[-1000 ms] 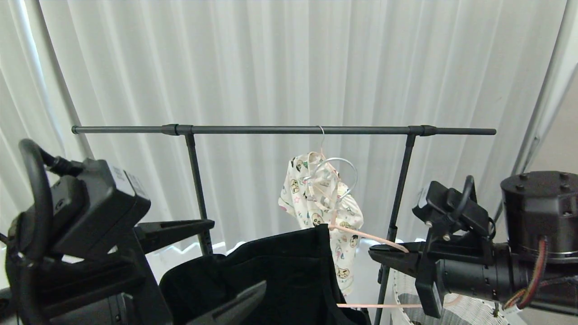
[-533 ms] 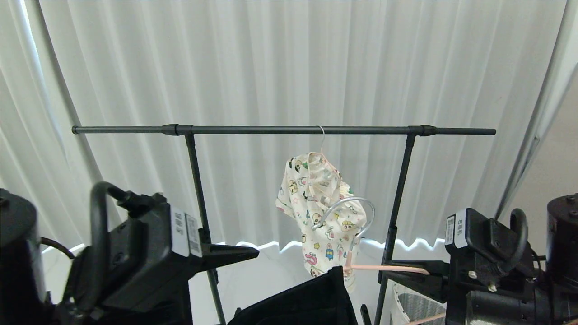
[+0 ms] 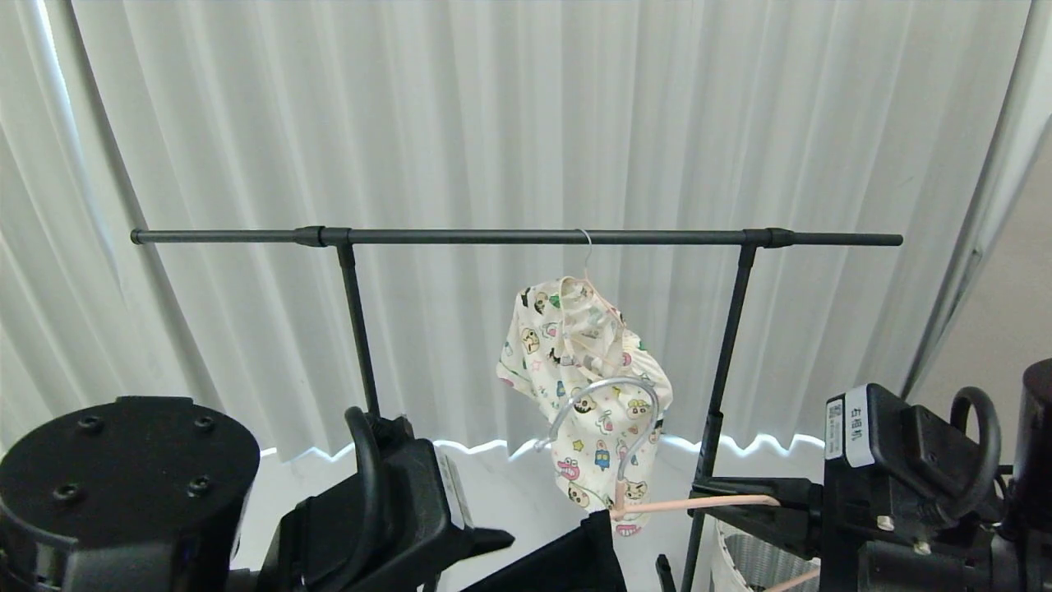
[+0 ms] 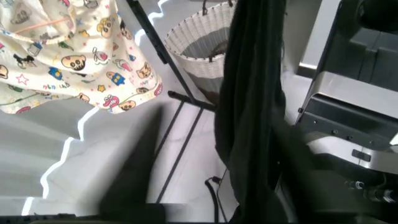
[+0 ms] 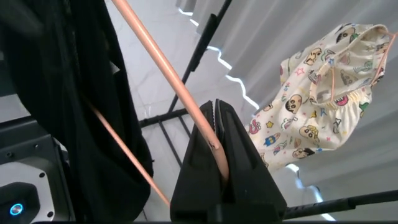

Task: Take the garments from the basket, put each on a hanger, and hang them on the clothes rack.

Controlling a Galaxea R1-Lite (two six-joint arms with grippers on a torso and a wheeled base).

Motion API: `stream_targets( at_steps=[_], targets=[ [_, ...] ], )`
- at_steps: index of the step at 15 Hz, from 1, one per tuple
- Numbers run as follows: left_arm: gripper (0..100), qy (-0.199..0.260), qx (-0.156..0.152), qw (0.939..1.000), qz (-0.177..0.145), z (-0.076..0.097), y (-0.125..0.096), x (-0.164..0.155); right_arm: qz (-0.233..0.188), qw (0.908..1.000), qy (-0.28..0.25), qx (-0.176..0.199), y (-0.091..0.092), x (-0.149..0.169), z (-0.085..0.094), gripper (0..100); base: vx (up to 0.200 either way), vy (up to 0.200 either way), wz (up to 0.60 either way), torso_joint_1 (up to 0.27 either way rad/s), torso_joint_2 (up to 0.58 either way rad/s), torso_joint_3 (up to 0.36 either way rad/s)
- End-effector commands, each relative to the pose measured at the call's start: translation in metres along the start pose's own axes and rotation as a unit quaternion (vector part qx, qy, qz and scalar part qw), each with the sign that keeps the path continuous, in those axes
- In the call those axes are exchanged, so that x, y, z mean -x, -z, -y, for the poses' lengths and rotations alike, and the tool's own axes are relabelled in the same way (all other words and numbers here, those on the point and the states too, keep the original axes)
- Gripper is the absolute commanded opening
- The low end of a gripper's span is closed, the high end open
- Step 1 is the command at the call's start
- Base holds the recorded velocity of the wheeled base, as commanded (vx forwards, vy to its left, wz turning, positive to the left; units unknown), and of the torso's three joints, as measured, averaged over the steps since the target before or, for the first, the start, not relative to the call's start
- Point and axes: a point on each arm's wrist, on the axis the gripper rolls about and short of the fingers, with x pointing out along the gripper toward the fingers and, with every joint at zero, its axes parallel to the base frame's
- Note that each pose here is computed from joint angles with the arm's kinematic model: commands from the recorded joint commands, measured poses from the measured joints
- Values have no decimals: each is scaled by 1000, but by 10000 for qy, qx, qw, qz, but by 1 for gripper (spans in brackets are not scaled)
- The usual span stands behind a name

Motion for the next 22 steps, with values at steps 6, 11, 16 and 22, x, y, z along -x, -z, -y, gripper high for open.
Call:
stream_targets(
  at_steps=[6, 11, 16, 22],
  targets=[
    [0, -20, 78, 9999, -114, 0, 4, -3, -15, 9999, 102, 12, -1, 2, 0, 100, 0, 0, 0, 0, 0, 0],
    [0, -486, 234, 9977, -411, -8, 19, -2, -180, 9987, 472, -5, 3, 2, 1, 100, 0, 0, 0, 0, 0, 0],
    [0, -1714, 593, 9828, -361, -34, 15, 12, -605, 9952, 306, -702, 24, -6, -5, 100, 0, 0, 0, 0, 0, 0],
    [0, -2029, 827, 9743, 511, -41, -26, 31, -757, 9649, 984, -2315, 24, -69, 6, 100, 0, 0, 0, 0, 0, 0]
  ],
)
